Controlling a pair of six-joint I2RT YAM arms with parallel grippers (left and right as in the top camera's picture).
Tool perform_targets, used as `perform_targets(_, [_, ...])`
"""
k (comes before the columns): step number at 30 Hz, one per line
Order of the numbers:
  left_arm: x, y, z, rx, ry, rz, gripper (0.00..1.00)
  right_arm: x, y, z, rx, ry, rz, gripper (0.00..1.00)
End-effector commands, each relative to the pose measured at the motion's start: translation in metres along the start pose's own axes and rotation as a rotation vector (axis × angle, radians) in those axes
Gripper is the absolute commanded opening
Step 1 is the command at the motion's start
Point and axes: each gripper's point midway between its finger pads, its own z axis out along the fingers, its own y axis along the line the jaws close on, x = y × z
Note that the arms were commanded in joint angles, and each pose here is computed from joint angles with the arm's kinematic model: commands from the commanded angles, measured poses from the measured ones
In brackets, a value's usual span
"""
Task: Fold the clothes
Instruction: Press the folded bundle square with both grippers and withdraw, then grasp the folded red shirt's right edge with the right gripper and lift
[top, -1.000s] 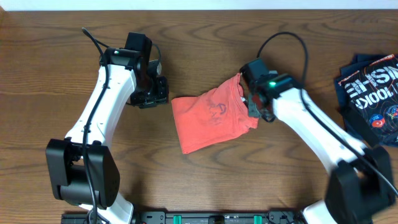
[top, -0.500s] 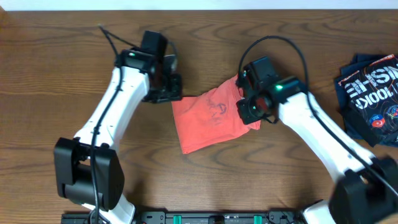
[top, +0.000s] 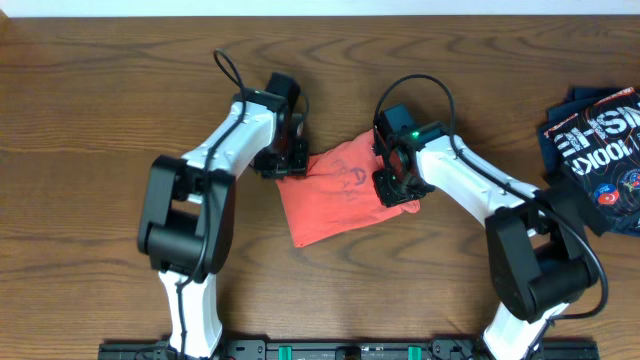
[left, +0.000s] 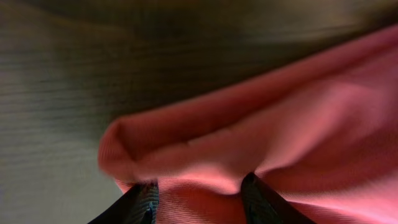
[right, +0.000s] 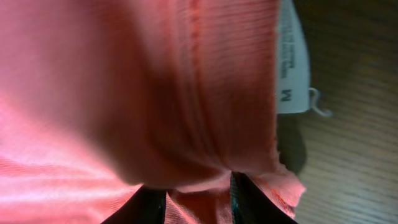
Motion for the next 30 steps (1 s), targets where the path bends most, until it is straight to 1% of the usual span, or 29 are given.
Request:
perform_targets(1, [-0.001,0.023,0.006,-0.1,0.006,-0.002,0.45,-0.004,-0.017,0.005,0.072,-0.013,0.066,0.34])
perform_targets(5, [-0.005,0.042,-0.002,-0.165,-0.017,-0.024,0.45,-0.007,-0.014,-0.008,0.006,-0.027,0.049,0.33])
perform_targets(8, [-0.011,0.052,-0.018,-0.16,-0.049,-0.056,0.45,-0.015,-0.018,-0.036,-0.03,-0.091,0.039,0.38])
perform_targets(10, [-0.018,0.06,-0.039,-0.149,-0.097,-0.086,0.45,-0.022,-0.022,-0.062,-0.058,-0.165,0.008,0.46])
perform_targets(12, [-0.022,0.067,-0.063,-0.139,-0.145,-0.118,0.46,-0.026,-0.031,-0.082,-0.066,-0.228,-0.017,0.62])
perform_targets(13, [-0.021,0.07,-0.076,-0.132,-0.172,-0.143,0.47,-0.028,-0.037,-0.091,-0.066,-0.258,-0.028,0.67])
perform_targets(14, [-0.02,0.072,-0.085,-0.122,-0.188,-0.164,0.49,-0.029,-0.042,-0.097,-0.073,-0.275,-0.047,0.68])
perform_targets(16, [-0.012,0.067,-0.104,-0.067,-0.203,-0.202,0.56,-0.028,-0.046,-0.103,-0.135,-0.291,-0.111,0.7])
perform_targets(18, [-0.003,0.056,-0.115,0.0,-0.196,-0.199,0.6,-0.024,-0.043,-0.102,-0.233,-0.286,-0.172,0.71])
perform_targets(20, [0.004,0.048,-0.117,0.033,-0.175,-0.195,0.61,-0.022,-0.041,-0.095,-0.307,-0.269,-0.201,0.74])
perform_targets(23, [0.013,0.045,-0.112,0.031,-0.133,-0.191,0.61,-0.02,-0.039,-0.073,-0.391,-0.219,-0.221,0.8])
perform_targets(26, [0.019,0.046,-0.106,0.026,-0.112,-0.192,0.61,-0.015,-0.034,-0.044,-0.447,-0.153,-0.261,0.83])
perform_targets(27, [0.02,0.046,-0.105,0.025,-0.108,-0.193,0.62,-0.014,-0.032,-0.032,-0.466,-0.13,-0.265,0.85])
perform_targets(29, [0.021,0.047,-0.105,0.024,-0.103,-0.194,0.61,-0.014,-0.025,-0.018,-0.512,-0.109,-0.275,0.93])
perform_targets(30, [0.021,0.046,-0.105,0.024,-0.103,-0.194,0.61,-0.013,-0.021,-0.011,-0.536,-0.101,-0.287,0.94])
